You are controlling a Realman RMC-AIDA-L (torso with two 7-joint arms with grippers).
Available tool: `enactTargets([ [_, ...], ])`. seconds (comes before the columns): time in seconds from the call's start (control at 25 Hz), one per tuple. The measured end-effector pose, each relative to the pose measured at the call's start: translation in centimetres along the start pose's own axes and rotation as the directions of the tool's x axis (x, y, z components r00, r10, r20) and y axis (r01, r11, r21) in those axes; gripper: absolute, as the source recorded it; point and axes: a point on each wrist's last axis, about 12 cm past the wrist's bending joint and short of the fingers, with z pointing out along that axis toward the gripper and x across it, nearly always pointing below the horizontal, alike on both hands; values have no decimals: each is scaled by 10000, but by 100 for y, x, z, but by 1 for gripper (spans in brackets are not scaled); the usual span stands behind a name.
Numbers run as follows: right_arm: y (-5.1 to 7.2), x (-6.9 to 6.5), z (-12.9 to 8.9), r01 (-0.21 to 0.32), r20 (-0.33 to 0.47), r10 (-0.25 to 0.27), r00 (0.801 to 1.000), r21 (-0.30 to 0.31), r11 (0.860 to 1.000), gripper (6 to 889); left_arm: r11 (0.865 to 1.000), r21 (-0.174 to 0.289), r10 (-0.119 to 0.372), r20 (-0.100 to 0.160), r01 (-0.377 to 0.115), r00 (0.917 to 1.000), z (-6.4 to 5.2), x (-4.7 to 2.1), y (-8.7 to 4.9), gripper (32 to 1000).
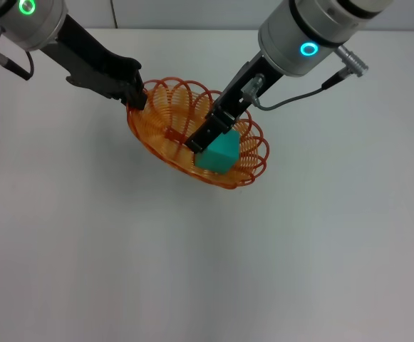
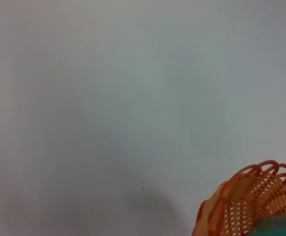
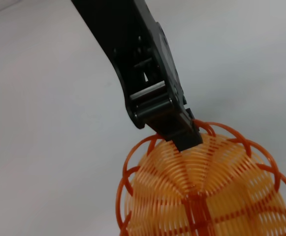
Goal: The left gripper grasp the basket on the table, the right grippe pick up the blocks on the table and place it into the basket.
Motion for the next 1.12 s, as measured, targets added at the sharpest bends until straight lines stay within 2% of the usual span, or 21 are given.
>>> enactTargets([
  [0.2, -4, 2, -2, 0, -6, 0, 10000, 13, 10000, 883, 10000, -1, -6, 7, 6, 10000, 3, 0, 2, 95],
  [0.6, -8, 0, -18, -19, 1, 19, 10000, 56, 10000, 883, 10000, 5, -2, -16, 2, 10000, 11, 8, 10, 95],
  [0.88, 58, 7, -157, 76, 253, -80, 9996, 156, 9999, 883, 10000, 3, 6, -21, -6, 10000, 15, 17, 19, 95],
  [1.12, 112, 70, -249, -73, 387, 66, 9992, 163, 9998, 883, 10000, -18, 41, 10, -41, 10000, 7, 13, 28, 95],
])
